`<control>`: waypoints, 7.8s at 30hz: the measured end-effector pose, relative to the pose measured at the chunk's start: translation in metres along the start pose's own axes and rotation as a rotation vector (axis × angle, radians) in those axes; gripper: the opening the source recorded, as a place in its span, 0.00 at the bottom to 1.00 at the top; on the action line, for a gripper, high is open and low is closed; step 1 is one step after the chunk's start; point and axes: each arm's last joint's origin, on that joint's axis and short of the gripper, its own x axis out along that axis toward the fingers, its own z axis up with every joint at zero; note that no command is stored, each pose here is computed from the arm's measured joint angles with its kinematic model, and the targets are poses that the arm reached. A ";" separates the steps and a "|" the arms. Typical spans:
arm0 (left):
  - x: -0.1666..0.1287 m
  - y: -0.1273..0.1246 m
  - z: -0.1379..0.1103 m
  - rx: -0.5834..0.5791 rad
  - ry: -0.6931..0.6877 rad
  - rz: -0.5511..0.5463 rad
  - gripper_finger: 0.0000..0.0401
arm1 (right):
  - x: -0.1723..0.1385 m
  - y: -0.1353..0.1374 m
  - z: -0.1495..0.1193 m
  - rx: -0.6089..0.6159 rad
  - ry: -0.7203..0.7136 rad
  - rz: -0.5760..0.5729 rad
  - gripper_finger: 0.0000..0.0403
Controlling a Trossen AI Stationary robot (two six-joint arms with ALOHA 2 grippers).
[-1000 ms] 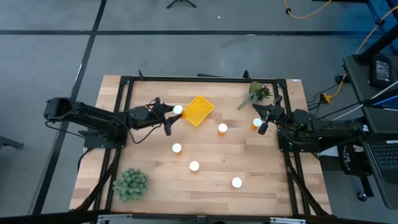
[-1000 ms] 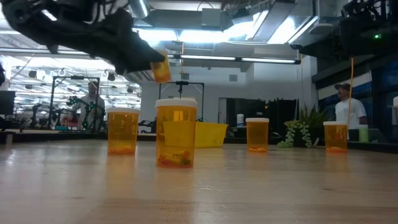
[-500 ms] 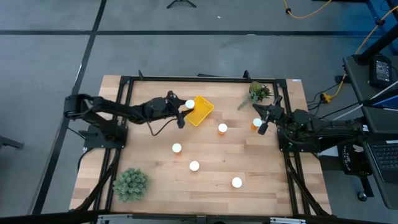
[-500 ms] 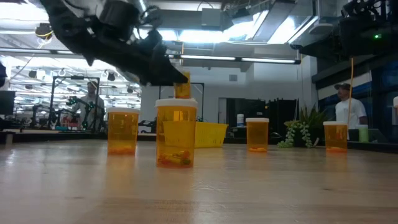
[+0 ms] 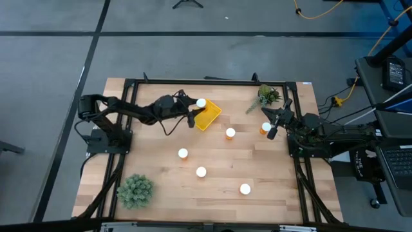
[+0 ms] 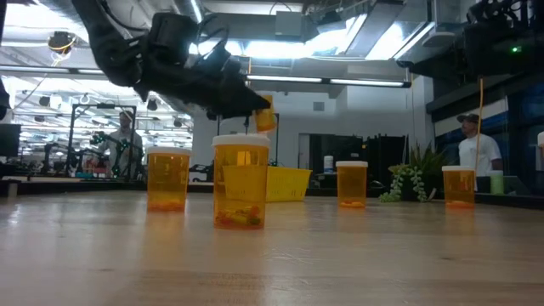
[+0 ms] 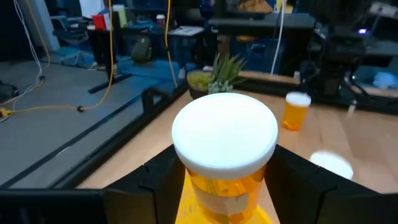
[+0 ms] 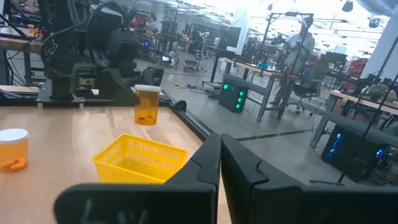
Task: Pick and place pill bottles into a basket
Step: Put the pill bottle into the bin
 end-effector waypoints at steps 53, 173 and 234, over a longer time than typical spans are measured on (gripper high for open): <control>0.049 -0.003 -0.056 0.053 0.217 0.188 0.48 | 0.000 0.000 0.001 0.008 -0.008 -0.002 0.04; 0.054 0.000 -0.064 0.230 0.189 0.258 0.54 | 0.000 0.000 0.001 0.009 -0.009 -0.002 0.04; -0.109 -0.008 -0.018 0.222 0.139 -0.171 0.27 | 0.014 0.013 -0.004 0.097 0.113 0.157 0.04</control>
